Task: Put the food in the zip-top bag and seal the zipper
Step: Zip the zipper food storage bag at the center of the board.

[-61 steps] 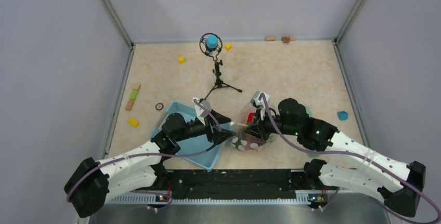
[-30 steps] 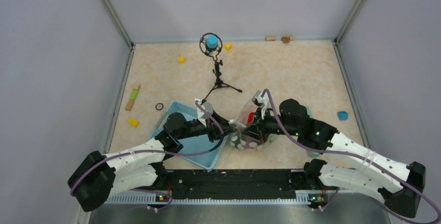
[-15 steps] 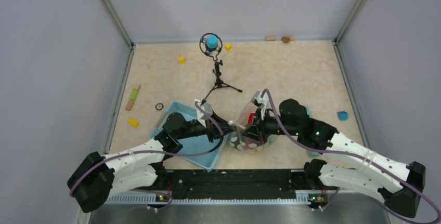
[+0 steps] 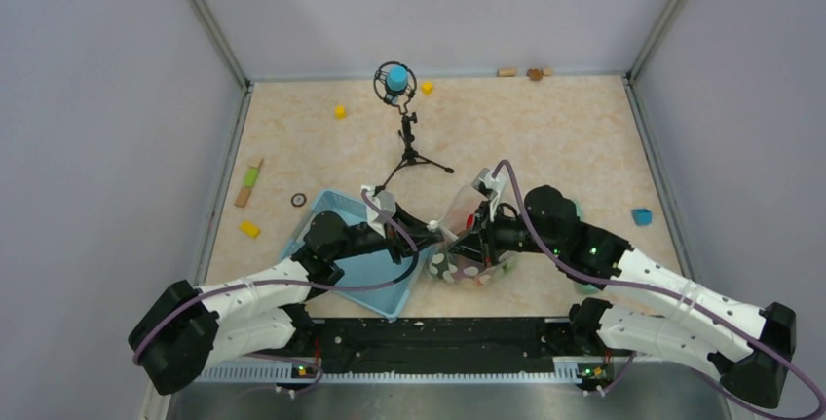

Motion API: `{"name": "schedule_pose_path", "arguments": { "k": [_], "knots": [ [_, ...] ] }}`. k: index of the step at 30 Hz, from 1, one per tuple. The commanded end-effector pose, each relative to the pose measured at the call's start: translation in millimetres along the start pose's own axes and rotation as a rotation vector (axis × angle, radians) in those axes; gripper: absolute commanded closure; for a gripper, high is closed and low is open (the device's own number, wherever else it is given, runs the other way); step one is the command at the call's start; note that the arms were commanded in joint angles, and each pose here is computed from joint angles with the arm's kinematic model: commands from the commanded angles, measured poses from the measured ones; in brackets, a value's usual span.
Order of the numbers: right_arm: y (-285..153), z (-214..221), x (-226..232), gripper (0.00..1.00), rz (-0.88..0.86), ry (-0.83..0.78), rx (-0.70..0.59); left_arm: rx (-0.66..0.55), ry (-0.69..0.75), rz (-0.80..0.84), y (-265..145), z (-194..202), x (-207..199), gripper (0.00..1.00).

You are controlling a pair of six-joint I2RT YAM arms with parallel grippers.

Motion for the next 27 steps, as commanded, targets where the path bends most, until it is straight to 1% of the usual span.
{"name": "schedule_pose_path", "arguments": {
  "k": [1,3,6,9,12,14,17,22,27],
  "knots": [
    [-1.5,-8.8,10.0,1.00,-0.047,0.015,-0.064,-0.130,0.093,0.035,11.1,-31.9,1.6,0.90],
    [-2.2,-8.8,8.6,1.00,-0.026,0.023,-0.070,-0.132,0.096,0.041,11.4,-31.9,1.4,1.00],
    [-5.8,-7.9,5.9,1.00,0.017,0.021,-0.063,-0.129,0.112,0.051,10.7,-30.3,0.9,1.00],
    [-17.4,-4.8,0.5,0.99,0.109,-0.018,-0.022,-0.113,0.148,0.081,7.2,-26.1,-2.1,1.00],
    [-30.4,-7.7,-4.2,0.89,0.218,-0.059,-0.017,-0.049,0.202,0.156,1.2,-18.2,-7.6,1.00],
    [-38.3,-12.8,-3.6,0.81,0.248,-0.098,-0.043,0.005,0.232,0.223,-2.5,-14.7,-11.8,1.00],
    [-46.4,-20.9,4.5,0.71,0.204,-0.166,-0.076,0.044,0.236,0.265,-6.0,-14.1,-16.0,1.00],
    [-47.7,-26.9,25.1,0.54,-0.017,-0.299,-0.025,0.053,0.224,0.247,-6.1,-15.3,-15.2,1.00],
    [-38.6,-44.4,35.1,0.48,-0.105,-0.394,-0.038,0.056,0.218,0.244,-6.2,-15.9,-15.4,1.00]
  ]
}}
Point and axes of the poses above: each gripper's point midway between its finger pads, its own y axis out along the fingers, its own x axis along the line the jaws close on, z = x × y, the point moved 9 cm from there along -y, back along the fingers, and after that the axes turned 8 degrees about y, right-handed, at the moved point
